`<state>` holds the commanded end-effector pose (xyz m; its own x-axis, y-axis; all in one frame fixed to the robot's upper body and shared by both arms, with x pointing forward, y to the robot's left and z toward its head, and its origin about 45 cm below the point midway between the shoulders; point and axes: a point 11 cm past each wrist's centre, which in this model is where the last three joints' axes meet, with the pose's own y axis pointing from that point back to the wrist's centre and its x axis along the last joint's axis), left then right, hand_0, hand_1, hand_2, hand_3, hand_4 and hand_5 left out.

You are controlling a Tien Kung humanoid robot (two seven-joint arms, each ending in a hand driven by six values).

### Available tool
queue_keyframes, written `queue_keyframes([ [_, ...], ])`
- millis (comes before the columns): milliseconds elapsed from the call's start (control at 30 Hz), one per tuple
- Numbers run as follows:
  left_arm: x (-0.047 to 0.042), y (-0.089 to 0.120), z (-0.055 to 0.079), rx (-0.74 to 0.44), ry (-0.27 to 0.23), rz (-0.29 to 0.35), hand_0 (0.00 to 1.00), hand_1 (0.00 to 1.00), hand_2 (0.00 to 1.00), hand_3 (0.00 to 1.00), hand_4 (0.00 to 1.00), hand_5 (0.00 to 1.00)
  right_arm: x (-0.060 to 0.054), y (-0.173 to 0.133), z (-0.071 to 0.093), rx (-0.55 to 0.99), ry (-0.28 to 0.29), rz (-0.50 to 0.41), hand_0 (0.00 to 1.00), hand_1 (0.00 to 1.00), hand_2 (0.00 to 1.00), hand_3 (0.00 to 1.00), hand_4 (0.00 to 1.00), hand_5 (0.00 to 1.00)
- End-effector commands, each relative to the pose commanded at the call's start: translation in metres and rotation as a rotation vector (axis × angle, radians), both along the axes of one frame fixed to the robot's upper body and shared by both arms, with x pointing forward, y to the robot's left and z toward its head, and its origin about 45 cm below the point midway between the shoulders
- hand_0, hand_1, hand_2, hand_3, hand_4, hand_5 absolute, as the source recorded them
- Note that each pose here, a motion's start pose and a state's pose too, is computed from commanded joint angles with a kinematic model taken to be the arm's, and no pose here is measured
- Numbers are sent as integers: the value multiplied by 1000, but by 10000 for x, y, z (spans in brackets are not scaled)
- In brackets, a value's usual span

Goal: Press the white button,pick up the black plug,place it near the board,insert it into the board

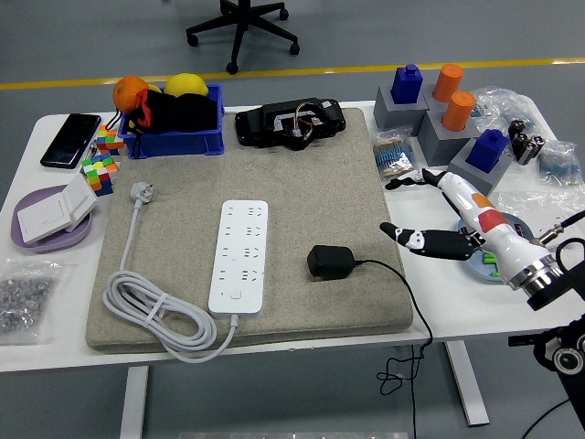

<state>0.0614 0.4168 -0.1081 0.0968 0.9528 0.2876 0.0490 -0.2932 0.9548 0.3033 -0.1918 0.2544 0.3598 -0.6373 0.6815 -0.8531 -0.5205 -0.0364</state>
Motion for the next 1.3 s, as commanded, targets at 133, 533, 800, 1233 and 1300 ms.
queue_keyframes([
  [133,9,-9,-2,-3,-3,-2,707,682,631,705,573,222,13,209,56,-4,-9,57,736,730,712,646,850,372],
  [533,-34,53,13,10,8,3,707,682,631,705,571,217,37,895,-21,-186,100,186,617,607,637,680,850,370],
  [800,-43,36,6,6,10,0,707,682,631,705,571,218,19,1197,-244,-255,152,217,544,467,465,704,851,377],
  [1233,-55,48,9,8,14,0,707,682,631,706,572,222,-28,1366,-361,-286,146,267,110,89,181,704,841,385],
  [1300,-46,43,9,8,13,-1,707,682,631,706,572,222,-35,1372,-400,-294,152,270,110,89,181,704,841,385],
])
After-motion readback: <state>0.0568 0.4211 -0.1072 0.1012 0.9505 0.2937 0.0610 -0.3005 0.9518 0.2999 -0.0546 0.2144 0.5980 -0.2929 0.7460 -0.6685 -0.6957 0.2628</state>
